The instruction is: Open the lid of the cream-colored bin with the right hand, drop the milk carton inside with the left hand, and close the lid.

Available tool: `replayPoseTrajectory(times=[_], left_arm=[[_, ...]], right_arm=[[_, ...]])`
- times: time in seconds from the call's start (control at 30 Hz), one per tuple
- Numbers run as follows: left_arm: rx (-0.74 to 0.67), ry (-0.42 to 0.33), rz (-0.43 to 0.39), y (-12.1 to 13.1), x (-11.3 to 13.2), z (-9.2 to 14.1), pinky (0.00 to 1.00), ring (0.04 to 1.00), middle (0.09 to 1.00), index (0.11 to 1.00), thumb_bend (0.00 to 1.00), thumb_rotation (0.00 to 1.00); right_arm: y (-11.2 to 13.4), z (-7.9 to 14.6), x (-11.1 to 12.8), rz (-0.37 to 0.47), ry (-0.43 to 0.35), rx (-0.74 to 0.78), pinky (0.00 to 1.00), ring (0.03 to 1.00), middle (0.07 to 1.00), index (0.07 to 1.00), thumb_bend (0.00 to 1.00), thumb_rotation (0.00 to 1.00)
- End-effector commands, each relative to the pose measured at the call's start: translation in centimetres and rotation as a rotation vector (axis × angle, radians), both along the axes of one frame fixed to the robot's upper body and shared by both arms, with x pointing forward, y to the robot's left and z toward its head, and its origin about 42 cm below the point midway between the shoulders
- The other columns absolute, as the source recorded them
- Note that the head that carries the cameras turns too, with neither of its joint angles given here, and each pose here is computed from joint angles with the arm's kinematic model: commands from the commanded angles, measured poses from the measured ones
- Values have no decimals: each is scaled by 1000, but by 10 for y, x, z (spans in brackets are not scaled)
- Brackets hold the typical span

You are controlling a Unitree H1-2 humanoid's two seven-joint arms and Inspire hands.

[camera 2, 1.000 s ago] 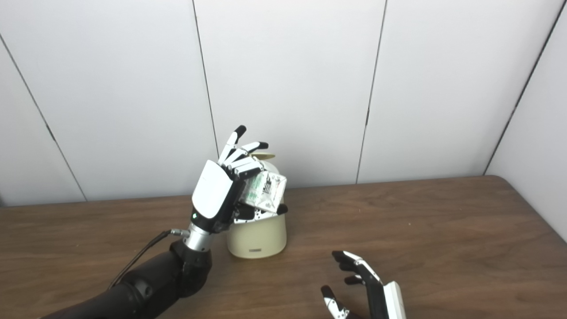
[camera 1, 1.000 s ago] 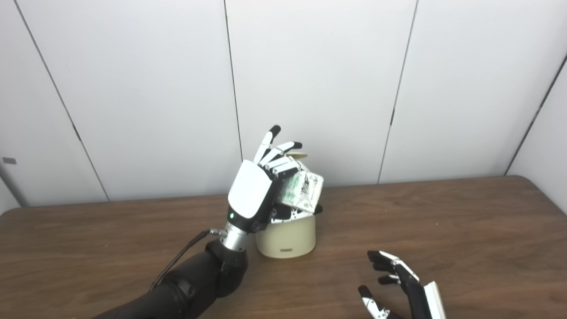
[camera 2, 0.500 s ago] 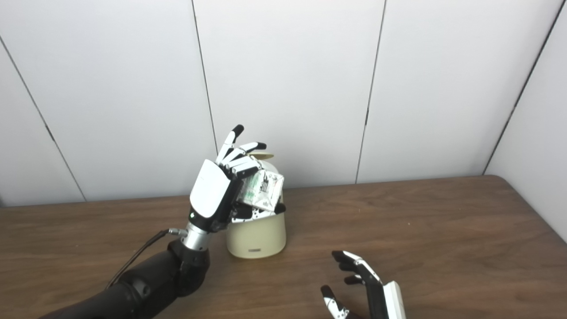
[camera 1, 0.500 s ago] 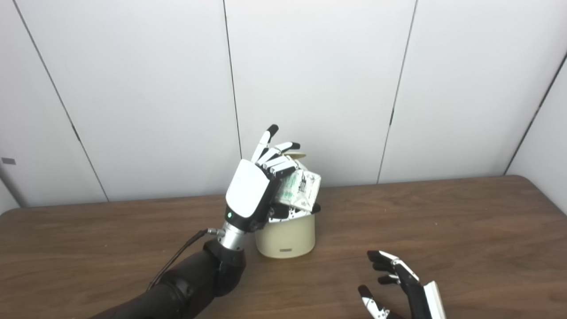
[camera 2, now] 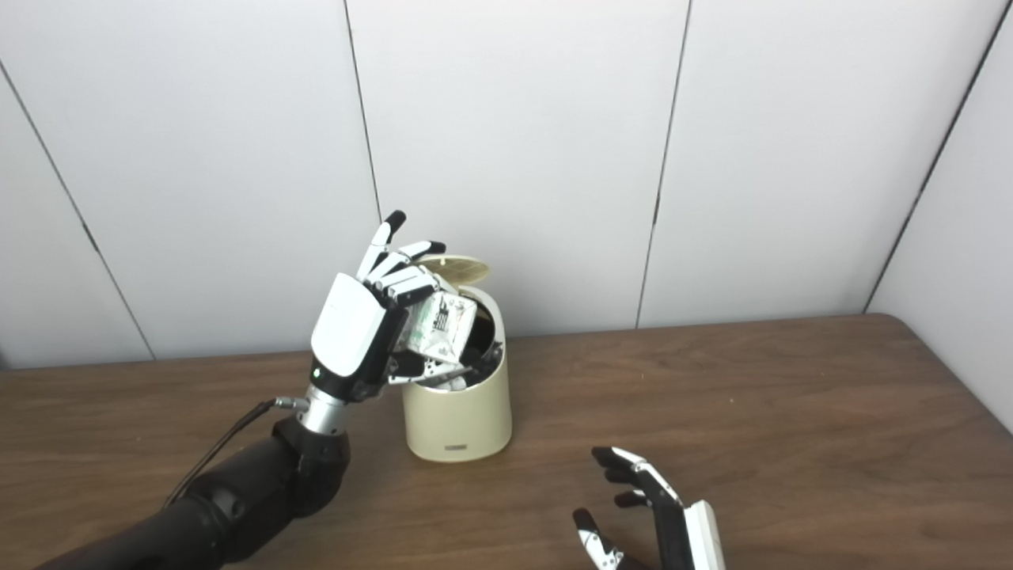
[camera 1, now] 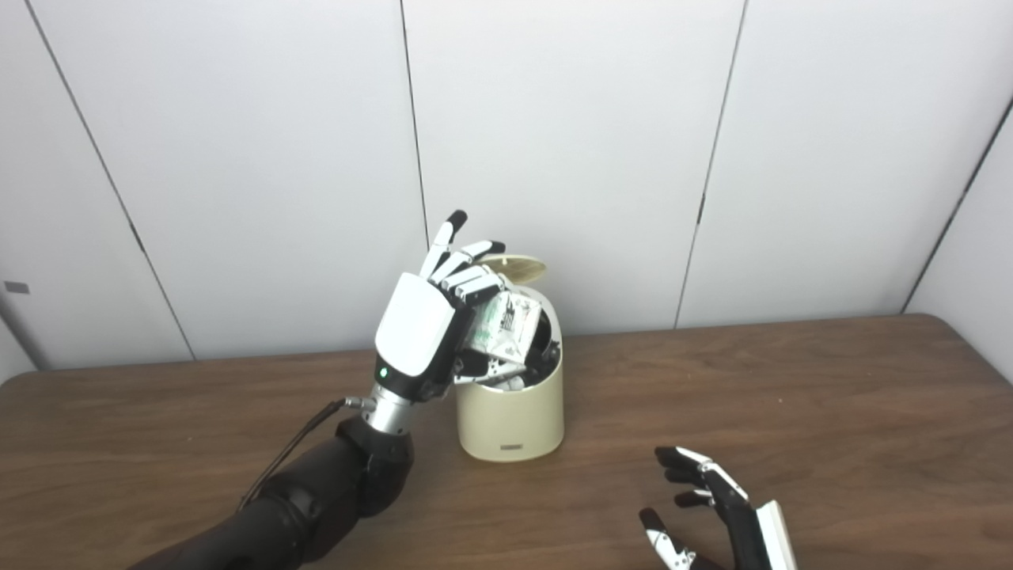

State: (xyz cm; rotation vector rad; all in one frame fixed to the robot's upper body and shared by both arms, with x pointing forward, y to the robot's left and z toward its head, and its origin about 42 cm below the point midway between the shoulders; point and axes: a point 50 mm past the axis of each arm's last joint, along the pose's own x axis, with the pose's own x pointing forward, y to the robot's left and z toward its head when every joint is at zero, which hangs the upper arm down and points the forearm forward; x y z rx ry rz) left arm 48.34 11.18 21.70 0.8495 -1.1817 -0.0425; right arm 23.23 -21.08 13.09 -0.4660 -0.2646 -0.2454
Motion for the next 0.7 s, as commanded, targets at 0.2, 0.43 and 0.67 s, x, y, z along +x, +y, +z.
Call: replayPoseTrajectory(times=[0.2,0.43,0.67], left_arm=[[-42,-94,11,7,14,41,1000,761,481,480,526,0],[-63,-61,12,2,12,34,1000,757,478,481,526,0],[-92,-33,-3,-11,7,28,1000,748,476,483,526,0]], right_arm=[[1,7,2,8,-53,-9,596,718,739,715,152,11],[2,8,2,10,-51,-8,599,720,740,721,150,1],[2,7,3,18,-61,-6,593,715,738,715,152,47]])
